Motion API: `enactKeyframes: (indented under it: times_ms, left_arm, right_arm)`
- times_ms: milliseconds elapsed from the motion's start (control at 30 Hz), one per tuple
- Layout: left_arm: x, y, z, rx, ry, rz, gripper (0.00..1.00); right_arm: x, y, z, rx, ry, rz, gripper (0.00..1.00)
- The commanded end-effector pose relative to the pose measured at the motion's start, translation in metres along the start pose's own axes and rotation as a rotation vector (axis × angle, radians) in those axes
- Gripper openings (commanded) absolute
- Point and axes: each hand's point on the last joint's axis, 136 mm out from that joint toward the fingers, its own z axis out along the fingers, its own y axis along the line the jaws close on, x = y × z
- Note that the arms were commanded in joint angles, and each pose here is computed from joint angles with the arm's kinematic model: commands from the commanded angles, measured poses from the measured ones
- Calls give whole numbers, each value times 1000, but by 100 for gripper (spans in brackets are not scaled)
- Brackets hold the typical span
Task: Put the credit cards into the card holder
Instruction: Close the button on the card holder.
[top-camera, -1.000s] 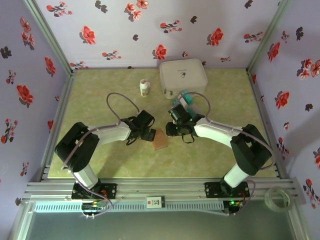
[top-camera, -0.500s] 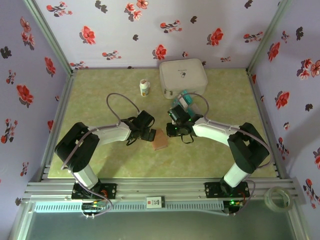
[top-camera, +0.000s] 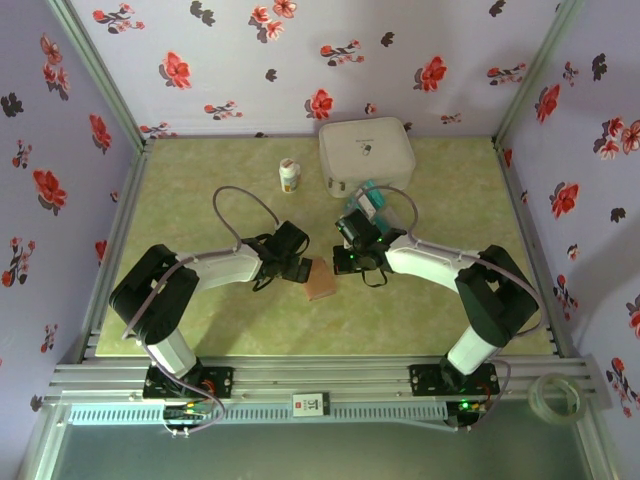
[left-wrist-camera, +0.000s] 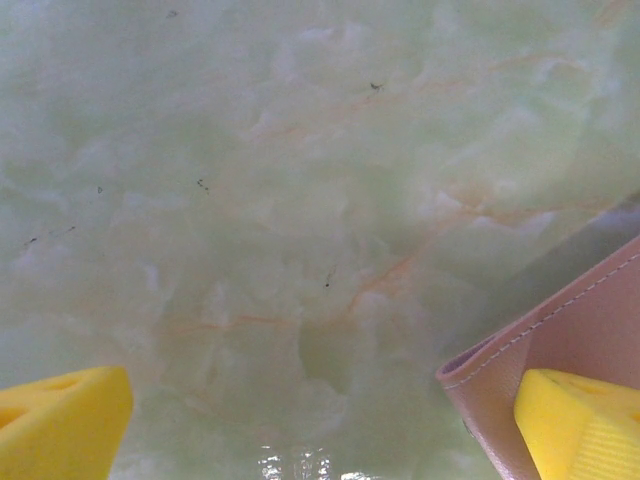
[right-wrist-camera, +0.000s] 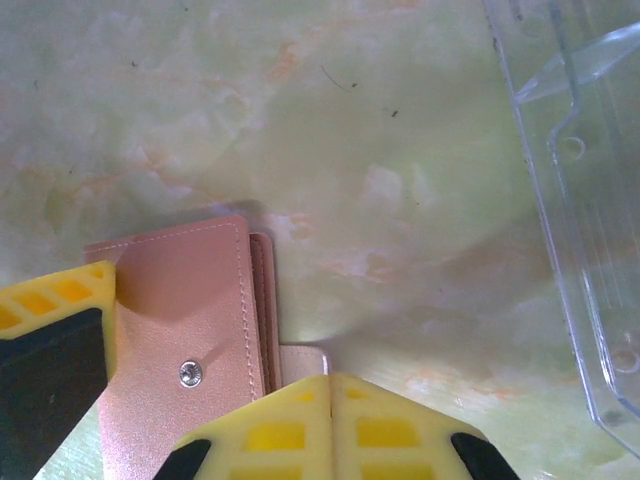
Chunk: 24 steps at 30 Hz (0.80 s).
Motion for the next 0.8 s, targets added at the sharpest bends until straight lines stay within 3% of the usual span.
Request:
enactKeyframes:
  times_ms: [0,333,767]
  left_arm:
    - [22,9,11,-56,58,25,100]
    - [22,9,11,-53,53,24,100]
    - [23,9,11,-51,50,21,100]
  right_arm:
    - [-6,11,-8,-60,-22,3,0]
    - [-12,35,4,-183,-17,69,0]
    - [-3,41,26,-214,17,105,0]
